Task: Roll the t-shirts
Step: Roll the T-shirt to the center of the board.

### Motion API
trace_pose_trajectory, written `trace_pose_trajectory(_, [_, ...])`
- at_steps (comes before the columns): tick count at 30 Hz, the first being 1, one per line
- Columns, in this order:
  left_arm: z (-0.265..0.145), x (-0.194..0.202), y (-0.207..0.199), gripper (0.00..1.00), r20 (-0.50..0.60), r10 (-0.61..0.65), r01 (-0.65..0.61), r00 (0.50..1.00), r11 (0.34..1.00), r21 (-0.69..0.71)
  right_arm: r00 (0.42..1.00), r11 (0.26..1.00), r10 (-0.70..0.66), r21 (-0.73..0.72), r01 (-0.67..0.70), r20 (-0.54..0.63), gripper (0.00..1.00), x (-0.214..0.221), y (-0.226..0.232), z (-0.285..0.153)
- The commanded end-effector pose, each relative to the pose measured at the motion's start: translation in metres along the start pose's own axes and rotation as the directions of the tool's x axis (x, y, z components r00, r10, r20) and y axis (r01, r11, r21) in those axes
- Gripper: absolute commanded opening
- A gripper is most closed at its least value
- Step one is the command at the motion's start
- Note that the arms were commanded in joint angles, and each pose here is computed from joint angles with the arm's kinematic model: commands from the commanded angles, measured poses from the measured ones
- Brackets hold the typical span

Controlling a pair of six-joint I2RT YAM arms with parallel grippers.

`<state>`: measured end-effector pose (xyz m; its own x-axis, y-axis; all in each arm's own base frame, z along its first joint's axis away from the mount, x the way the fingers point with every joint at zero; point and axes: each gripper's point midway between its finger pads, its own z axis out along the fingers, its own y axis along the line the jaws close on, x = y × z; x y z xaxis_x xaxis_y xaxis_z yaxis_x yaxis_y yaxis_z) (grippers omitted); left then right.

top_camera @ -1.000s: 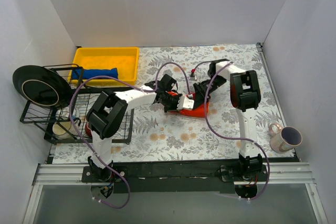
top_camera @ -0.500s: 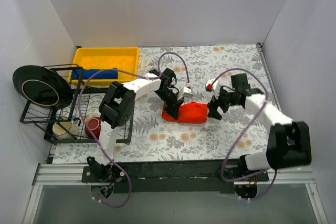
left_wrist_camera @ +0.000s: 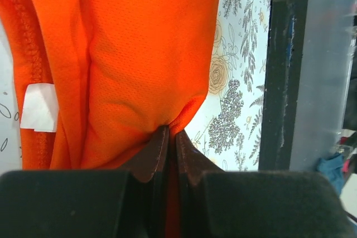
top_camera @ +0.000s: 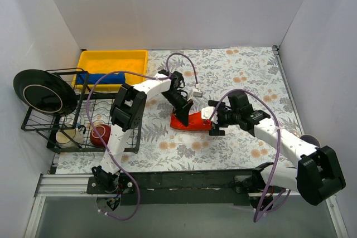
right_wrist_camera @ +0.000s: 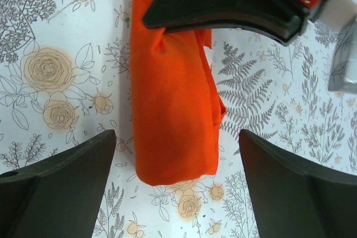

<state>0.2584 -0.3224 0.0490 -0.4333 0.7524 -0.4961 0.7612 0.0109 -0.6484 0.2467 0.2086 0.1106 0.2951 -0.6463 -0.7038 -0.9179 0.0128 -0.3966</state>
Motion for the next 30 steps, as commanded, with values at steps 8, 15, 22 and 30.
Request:
trace_pose_trajectory(8, [-0.005, -0.003, 0.004, 0.0, 0.027, -0.057, 0.056, 0.998, 0.998, 0.031, 0.993, 0.992, -0.119, -0.038, 0.119, 0.004, 0.99, 0.012, -0.005, 0.033])
trace_pose_trajectory(15, [-0.008, -0.002, 0.007, 0.0, 0.033, -0.072, 0.071, 0.997, 0.997, 0.036, 0.988, 0.985, -0.154, -0.078, 0.154, 0.008, 0.96, 0.023, -0.003, 0.05])
trace_pose_trajectory(22, [-0.02, -0.009, 0.01, 0.23, 0.086, -0.038, 0.038, 0.996, 0.999, 0.0, 0.989, 0.976, -0.142, -0.174, 0.132, -0.042, 0.34, 0.04, 0.011, 0.058])
trace_pose_trajectory(30, [-0.049, -0.021, -0.006, 0.63, 0.137, 0.545, -0.436, 0.827, 0.776, -0.456, 0.988, 0.98, -0.096, -0.184, 0.073, -0.121, 0.11, 0.056, 0.014, 0.057])
